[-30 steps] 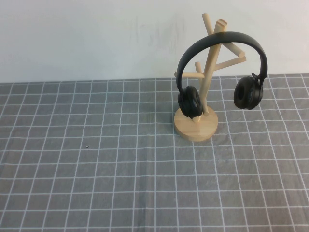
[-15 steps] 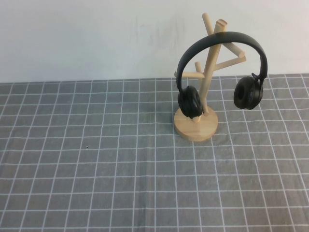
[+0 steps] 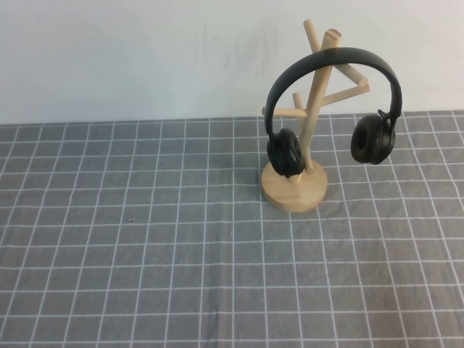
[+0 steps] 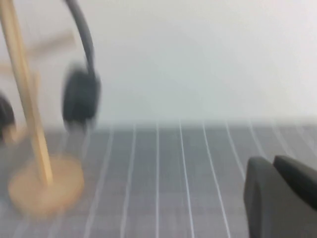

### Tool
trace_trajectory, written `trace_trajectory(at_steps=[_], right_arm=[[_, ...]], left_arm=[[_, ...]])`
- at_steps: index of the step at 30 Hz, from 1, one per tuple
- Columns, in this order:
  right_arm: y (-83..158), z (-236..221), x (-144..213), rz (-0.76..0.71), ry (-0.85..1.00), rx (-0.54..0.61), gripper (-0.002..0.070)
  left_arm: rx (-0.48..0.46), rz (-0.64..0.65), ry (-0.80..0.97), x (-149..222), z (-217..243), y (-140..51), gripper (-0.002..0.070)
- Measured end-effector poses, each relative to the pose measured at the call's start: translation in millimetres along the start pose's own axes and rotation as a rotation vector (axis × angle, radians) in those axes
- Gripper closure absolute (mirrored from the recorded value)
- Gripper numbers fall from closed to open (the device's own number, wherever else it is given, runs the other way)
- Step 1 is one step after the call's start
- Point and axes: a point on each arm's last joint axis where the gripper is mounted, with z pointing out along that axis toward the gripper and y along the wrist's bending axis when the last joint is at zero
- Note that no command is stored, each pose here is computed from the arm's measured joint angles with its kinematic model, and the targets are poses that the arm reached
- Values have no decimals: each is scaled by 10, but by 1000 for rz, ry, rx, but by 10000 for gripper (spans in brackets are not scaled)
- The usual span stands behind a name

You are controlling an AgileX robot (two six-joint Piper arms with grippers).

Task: Take out the headphones from the headphone stand

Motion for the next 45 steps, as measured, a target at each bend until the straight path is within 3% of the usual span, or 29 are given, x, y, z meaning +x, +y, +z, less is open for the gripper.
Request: trace_trajectory(at_steps=[4,7,11,16,22,24,26,31,37,45], right_arm=[[37,-40,-264,3,-295,-42,682],[52,-79,-368,3,-417,-60,682],[52,-108,-435,-3,-491,-59,682],[56,-125,-493,124,-532,-98,682],[76,-168,-1140,93,-687,-106,682],[75,-117,-1449,91,-647,-91,682],[73,22,-1707,76,-493,-65,682],[6,547,-1930,35,-100,35,682],[10,1084,-1875,-100,-39,19,682],[-50,1653,-1246,-41,316,51,682]], left_arm=[[0,0,0,0,0,0,679],[0,0,0,0,0,0,679],[0,0,0,0,0,0,679],[0,0,0,0,0,0,679],[0,0,0,0,0,0,679],[0,0,0,0,0,0,679],[0,0,0,0,0,0,679],[0,0,0,0,0,0,679],[0,0,0,0,0,0,679],[0,0,0,0,0,0,679]])
